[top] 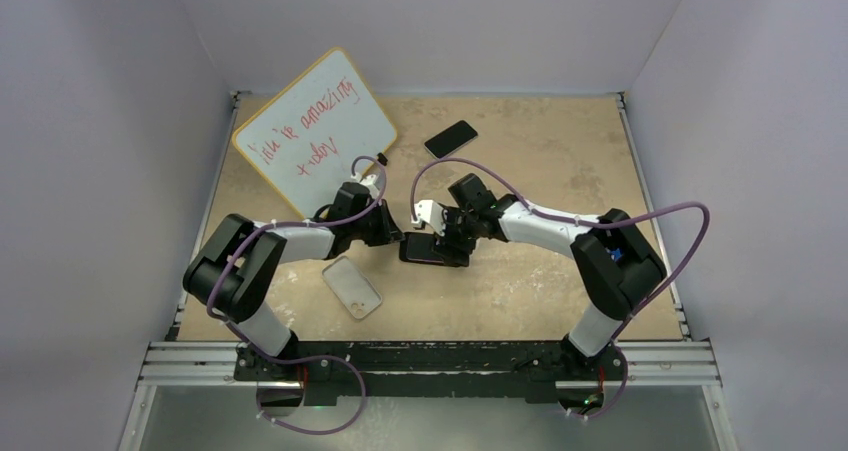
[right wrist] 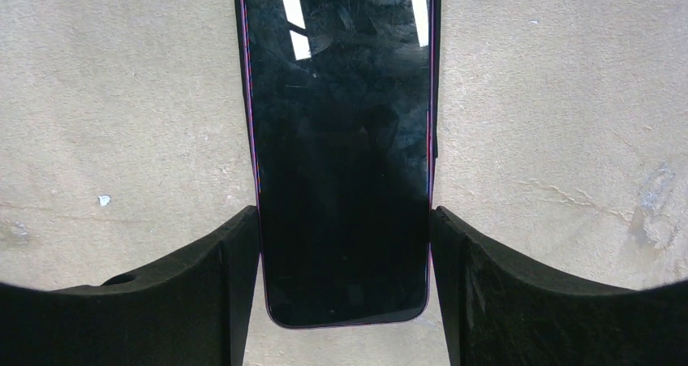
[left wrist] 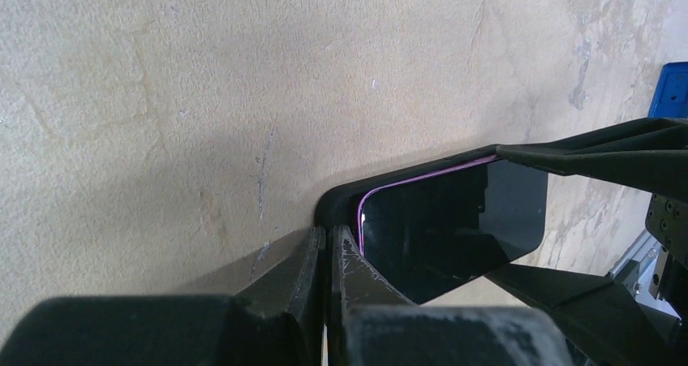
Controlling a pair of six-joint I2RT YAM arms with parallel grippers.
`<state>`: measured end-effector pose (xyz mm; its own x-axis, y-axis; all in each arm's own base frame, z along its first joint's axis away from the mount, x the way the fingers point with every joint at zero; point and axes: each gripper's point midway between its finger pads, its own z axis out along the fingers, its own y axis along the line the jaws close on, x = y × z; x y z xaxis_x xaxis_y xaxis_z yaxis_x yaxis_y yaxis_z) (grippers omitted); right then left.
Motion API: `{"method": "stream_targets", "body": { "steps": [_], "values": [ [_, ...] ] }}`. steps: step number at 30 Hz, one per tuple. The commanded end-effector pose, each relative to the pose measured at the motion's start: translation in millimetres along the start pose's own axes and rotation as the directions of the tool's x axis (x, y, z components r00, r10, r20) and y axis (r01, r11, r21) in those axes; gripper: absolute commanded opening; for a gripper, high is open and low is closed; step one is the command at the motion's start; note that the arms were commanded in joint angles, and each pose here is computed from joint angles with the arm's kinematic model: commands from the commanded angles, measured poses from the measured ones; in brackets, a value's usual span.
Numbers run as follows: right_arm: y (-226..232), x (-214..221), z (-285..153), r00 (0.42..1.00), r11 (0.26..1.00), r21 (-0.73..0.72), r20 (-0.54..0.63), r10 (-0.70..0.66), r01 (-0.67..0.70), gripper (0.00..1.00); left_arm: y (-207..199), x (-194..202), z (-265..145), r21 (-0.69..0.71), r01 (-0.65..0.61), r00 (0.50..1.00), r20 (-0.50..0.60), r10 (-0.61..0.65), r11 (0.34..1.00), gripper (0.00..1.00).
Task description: Put the phone into the phone case
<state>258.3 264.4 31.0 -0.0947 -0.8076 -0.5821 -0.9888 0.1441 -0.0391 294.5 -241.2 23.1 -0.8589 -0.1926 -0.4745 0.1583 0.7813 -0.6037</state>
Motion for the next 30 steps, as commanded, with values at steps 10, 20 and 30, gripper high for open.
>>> {"method": "stream_targets", "body": {
  "steps": [10,20,30],
  "values": [
    [-17,-56,5,0.983,0.994,0.054,0.149,-0.105,0.098,0.4,-46,15,-7,0.18,0.012,0.998,-0.064,0.0,0.984,0.04],
    [-21,-65,9,0.98,0.992,0.057,0.161,-0.118,0.11,0.48,-41,29,-10,0.178,0.029,0.995,-0.095,-0.012,0.984,0.21],
    [-9,-69,-29,0.972,0.99,0.125,0.216,-0.09,0.063,0.83,-33,34,-16,0.135,0.033,0.995,-0.094,-0.021,0.99,0.24]
  ]
}}
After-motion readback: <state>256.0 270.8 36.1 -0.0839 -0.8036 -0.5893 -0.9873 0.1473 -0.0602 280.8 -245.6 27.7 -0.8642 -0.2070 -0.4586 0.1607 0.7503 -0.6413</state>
